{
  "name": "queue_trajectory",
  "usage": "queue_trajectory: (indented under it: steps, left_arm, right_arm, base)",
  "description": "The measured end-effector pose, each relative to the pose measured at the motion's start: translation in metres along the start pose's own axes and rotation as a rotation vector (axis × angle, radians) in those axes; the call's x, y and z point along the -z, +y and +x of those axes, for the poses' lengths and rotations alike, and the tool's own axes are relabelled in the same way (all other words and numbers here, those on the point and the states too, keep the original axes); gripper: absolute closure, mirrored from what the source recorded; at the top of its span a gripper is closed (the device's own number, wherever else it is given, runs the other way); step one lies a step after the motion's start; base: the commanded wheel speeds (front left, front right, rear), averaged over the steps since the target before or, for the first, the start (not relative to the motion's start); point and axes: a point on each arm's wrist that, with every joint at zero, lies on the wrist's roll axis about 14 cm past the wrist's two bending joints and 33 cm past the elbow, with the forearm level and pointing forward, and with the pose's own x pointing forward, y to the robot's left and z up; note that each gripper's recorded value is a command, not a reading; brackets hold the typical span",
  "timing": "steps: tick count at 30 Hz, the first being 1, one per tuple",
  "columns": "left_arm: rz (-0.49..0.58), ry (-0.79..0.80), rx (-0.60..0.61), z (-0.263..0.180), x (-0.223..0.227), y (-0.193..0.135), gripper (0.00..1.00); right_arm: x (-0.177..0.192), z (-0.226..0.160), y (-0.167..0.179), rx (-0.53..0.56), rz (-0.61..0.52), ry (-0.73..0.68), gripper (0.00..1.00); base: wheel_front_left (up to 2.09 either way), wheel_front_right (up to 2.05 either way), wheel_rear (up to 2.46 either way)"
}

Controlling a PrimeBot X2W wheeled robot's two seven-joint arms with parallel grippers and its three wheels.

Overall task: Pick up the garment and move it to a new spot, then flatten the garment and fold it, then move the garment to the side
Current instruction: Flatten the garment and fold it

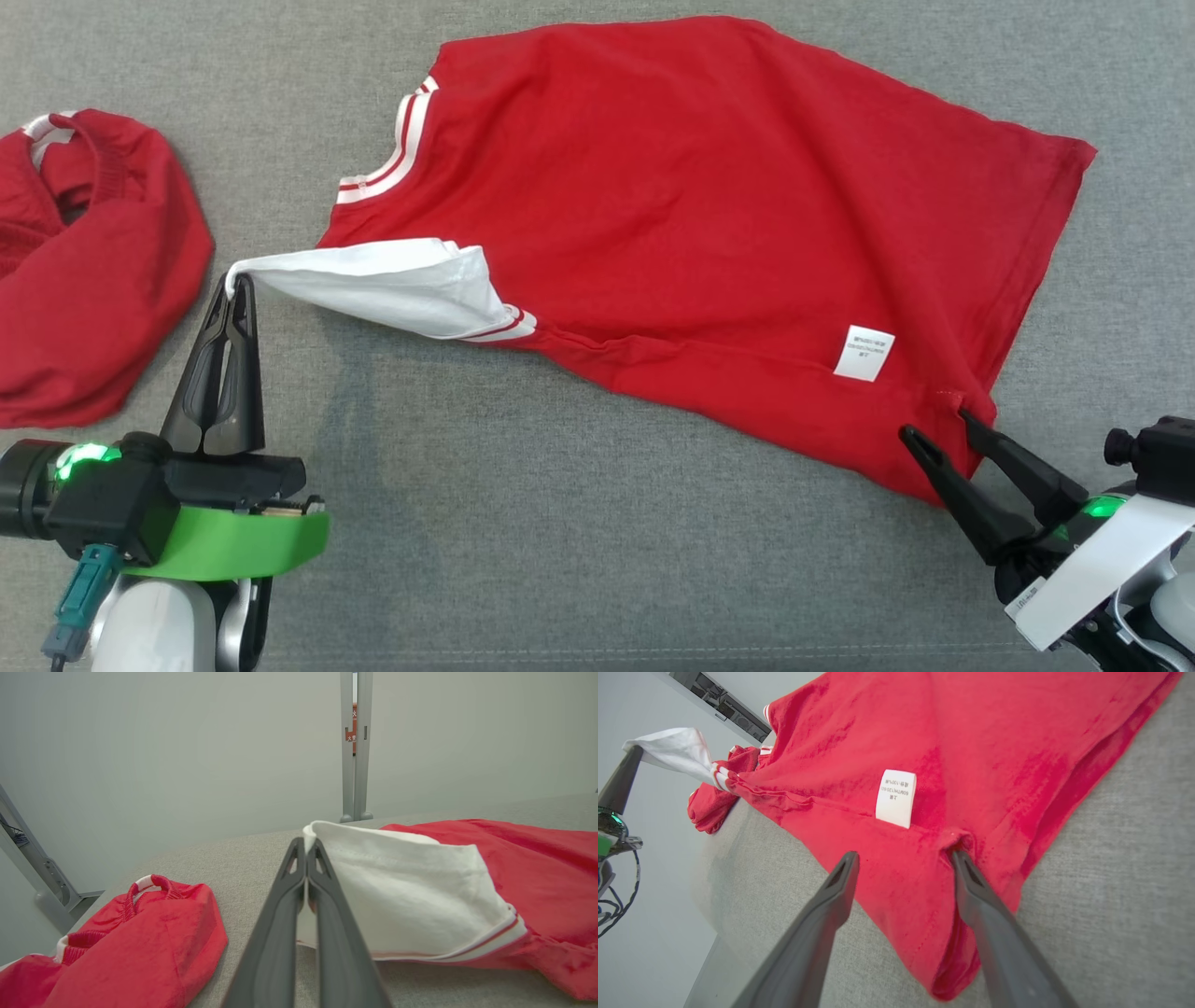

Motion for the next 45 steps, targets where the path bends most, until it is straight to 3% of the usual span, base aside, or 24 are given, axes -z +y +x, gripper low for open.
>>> queue_trajectory:
  steps: [1,5,6,7,9,15,22,32,38,45]
  left_arm:
    - [0.000,0.001,-0.001,0.000,0.001,0.000,1.00]
    - [-0.005,0.015,-0.006,0.001,0.006,0.001,1.00]
    - [-0.006,0.020,-0.006,0.001,0.008,0.001,1.00]
    - [-0.007,0.023,-0.007,0.000,0.009,0.000,1.00]
    - [-0.009,0.028,-0.012,0.000,0.011,0.001,1.00]
    - [-0.008,0.034,-0.027,0.000,0.013,0.006,1.00]
    - [0.002,-0.104,0.074,0.028,-0.029,-0.005,1.00]
    - [0.269,-0.339,0.381,0.139,-0.142,-0.038,1.00]
    - [0.297,-0.349,0.408,0.213,-0.172,-0.059,1.00]
    - [0.420,-0.597,0.324,0.268,-0.251,-0.075,1.00]
  right_arm:
    - [0.000,0.002,0.000,-0.001,0.000,-0.001,0.13]
    - [-0.002,0.011,0.001,-0.007,0.040,-0.016,0.28]
    - [-0.002,0.012,-0.001,-0.005,0.045,-0.015,0.47]
    - [-0.002,0.013,-0.002,-0.003,0.047,-0.014,0.58]
    - [-0.004,0.017,-0.005,-0.002,0.045,-0.017,1.00]
    - [-0.022,0.026,-0.011,0.002,0.011,-0.068,1.00]
    - [-0.117,0.019,-0.009,-0.009,-0.127,-0.323,1.00]
    - [-0.275,0.023,-0.003,-0.023,-0.500,-0.586,1.00]
    - [-0.324,0.058,-0.009,0.039,-0.612,-0.660,1.00]
    - [-0.397,0.068,0.003,0.154,-0.766,-0.810,1.00]
  base:
    - [0.00,0.00,0.00]
    - [0.00,0.00,0.00]
    - [0.00,0.00,0.00]
    - [0.00,0.00,0.00]
    - [0.00,0.00,0.00]
    - [0.00,0.00,0.00]
    - [0.00,0.00,0.00]
    - [0.00,0.00,0.00]
    - [0.00,0.00,0.00]
    - [0.00,0.00,0.00]
